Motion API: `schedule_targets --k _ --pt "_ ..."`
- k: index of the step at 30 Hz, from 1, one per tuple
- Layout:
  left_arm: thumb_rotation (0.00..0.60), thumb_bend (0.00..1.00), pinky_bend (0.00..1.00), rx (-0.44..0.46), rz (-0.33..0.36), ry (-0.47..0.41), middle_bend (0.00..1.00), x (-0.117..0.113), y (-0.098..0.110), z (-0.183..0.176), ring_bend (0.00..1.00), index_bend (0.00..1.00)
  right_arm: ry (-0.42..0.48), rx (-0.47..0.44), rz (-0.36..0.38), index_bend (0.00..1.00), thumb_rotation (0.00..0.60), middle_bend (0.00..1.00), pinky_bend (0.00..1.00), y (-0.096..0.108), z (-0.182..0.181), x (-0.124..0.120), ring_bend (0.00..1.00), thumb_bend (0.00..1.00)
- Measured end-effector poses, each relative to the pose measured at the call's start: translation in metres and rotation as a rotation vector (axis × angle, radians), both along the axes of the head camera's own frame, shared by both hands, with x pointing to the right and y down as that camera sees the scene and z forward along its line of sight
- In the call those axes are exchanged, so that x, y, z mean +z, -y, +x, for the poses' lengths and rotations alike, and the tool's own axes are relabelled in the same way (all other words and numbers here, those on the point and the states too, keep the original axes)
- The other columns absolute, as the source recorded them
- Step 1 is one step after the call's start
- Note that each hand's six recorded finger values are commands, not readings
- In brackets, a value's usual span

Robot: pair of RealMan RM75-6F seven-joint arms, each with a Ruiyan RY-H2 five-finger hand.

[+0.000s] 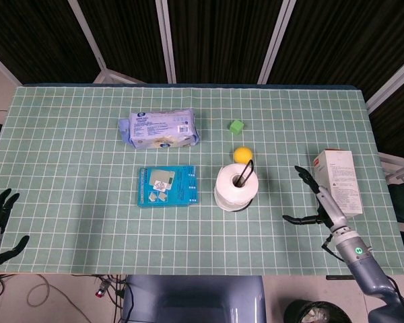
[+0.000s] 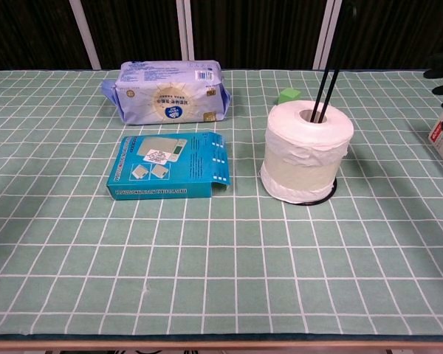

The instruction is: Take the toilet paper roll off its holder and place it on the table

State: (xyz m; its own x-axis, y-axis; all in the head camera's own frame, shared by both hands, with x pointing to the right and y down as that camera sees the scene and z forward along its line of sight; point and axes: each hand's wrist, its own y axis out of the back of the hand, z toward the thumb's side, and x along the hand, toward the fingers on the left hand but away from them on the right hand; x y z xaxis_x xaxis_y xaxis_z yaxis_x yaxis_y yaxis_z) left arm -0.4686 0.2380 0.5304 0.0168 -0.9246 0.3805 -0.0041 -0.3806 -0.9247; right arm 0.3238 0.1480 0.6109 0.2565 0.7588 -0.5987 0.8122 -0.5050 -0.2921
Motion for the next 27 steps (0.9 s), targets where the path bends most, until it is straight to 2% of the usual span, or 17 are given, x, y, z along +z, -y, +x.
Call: schedule_targets --k 8,15,27 --pt "0.600 0.22 0.00 -0.006 -0.003 0.002 0.00 0.001 0.001 -0.001 0.00 0.06 0.017 -0.011 -0.032 0.00 0.600 0.00 0.00 0.002 -0.029 0.035 0.00 0.00" --pt "0.600 0.22 0.00 -0.009 -0.003 0.002 0.00 0.002 0.003 -0.002 0.00 0.06 -0.040 -0.028 -0.029 0.00 0.600 0.00 0.00 0.003 -0.043 0.069 0.00 0.00" --pt "0.600 0.22 0.00 -0.015 -0.002 0.003 0.00 0.003 0.003 -0.003 0.00 0.06 -0.085 -0.020 -0.037 0.00 0.600 0.00 0.00 0.003 -0.056 0.101 0.00 0.00"
